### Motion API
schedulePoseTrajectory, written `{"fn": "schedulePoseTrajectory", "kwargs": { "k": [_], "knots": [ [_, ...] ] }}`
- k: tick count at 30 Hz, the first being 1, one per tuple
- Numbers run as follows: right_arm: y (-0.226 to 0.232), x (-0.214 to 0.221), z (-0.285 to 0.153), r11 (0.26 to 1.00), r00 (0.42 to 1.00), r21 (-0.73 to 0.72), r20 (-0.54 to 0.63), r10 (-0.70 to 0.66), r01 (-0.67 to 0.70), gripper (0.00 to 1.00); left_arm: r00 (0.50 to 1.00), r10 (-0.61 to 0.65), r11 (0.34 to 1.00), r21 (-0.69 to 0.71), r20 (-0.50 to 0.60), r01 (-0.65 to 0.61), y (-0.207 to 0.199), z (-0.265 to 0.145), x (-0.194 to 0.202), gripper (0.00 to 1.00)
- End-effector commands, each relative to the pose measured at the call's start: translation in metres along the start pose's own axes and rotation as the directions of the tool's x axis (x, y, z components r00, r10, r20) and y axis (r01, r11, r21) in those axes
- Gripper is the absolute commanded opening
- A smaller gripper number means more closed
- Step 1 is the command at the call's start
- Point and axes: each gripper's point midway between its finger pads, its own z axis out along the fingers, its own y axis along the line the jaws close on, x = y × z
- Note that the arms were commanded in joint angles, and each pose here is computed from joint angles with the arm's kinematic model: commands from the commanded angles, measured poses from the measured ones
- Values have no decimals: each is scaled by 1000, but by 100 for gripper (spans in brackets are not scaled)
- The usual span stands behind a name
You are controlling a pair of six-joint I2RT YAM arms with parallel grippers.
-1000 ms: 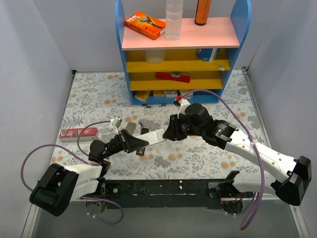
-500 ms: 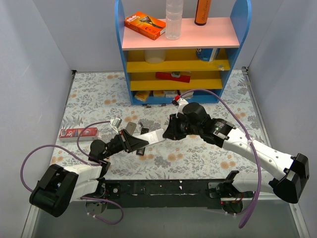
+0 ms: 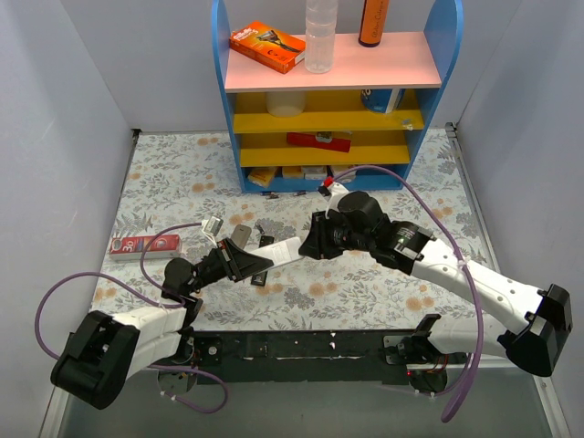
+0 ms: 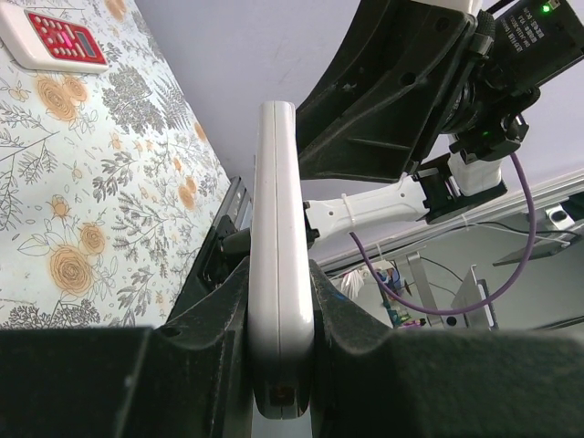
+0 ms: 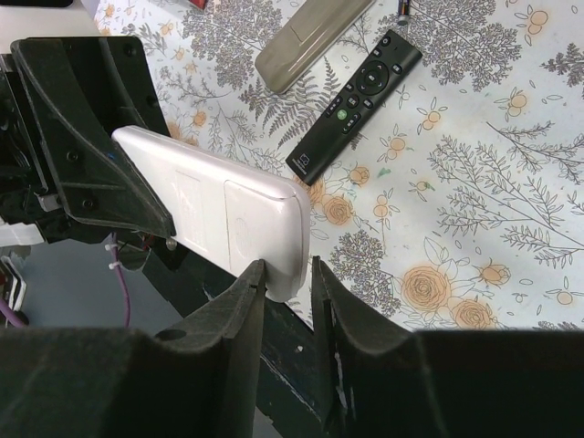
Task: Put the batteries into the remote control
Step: Load the battery cover into the remote control.
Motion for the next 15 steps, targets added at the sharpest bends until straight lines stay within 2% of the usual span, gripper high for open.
{"fn": "schedulePoseTrajectory", "kwargs": {
  "k": [1,8,14,15],
  "knots": [
    [-23,13,-1,995,1000,99,-22,-1,3,33,960,244,860,426,135,-279,-111,-32,5,0],
    [-16,8,0,998,1000,55,6,-6,5,29,959,249,855,434,137,-284,-114,-33,6,0],
    [-16,18,7,999,999,38,-41,-3,5,17,954,264,842,449,139,-299,-119,-34,6,0],
    [-15,19,7,999,999,35,-45,-1,3,12,952,271,838,452,142,-306,-120,-34,6,0]
  ]
}}
